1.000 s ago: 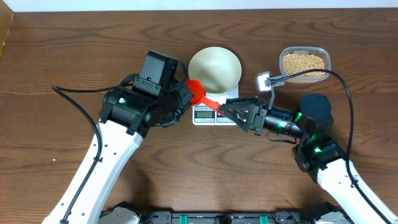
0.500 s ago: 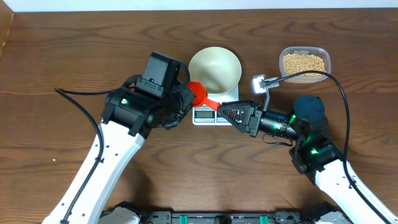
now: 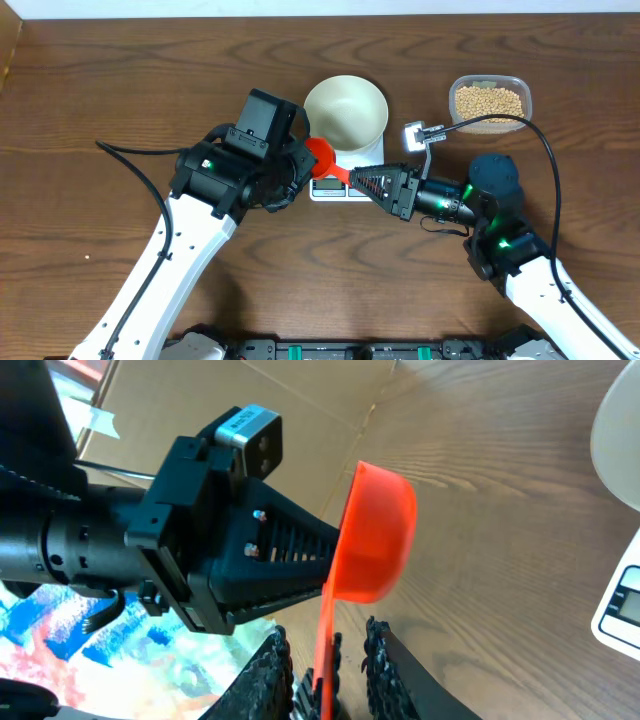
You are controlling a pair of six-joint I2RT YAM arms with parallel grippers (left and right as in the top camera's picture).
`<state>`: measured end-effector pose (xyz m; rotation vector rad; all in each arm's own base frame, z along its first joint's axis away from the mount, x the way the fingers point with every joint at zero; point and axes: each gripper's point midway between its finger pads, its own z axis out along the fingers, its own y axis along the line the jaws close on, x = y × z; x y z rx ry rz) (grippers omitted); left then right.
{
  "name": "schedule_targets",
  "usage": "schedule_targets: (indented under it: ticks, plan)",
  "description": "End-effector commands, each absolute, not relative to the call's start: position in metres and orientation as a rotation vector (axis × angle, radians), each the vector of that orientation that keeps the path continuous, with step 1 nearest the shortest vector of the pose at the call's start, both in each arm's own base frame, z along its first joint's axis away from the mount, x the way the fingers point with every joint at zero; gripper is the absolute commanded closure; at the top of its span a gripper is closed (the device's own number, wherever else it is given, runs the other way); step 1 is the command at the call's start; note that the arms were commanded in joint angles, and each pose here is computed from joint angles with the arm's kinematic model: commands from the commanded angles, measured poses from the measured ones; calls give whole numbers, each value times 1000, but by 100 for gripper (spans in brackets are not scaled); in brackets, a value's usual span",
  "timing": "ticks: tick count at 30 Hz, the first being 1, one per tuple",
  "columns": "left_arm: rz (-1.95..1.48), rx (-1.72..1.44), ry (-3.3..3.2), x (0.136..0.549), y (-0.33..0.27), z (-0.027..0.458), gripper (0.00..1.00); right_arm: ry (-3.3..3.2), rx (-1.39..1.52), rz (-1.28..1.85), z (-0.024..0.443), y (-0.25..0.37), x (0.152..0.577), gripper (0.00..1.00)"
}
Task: Scoop item into bowl and weigh 50g on scale
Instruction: 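Close the right gripper on the scoop handle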
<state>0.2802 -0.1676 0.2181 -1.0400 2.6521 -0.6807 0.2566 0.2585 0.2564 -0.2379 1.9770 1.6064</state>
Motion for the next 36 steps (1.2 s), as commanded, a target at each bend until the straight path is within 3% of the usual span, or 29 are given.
schedule_targets:
  ticks: [1, 16, 23, 36]
  plan:
    - [-653, -1058, 2653, 280, -165, 214, 93, 1970, -250, 1610, 262, 261, 257, 76]
    - [-653, -1059, 2654, 280, -165, 213, 93, 2030, -239, 1616, 248, 267, 254, 77]
    - [-652, -1059, 2655, 280, -165, 213, 93, 2031, -238, 1616, 248, 267, 254, 86]
    - [-646, -1062, 2660, 279, -165, 213, 93, 1983, -235, 1616, 258, 267, 258, 82]
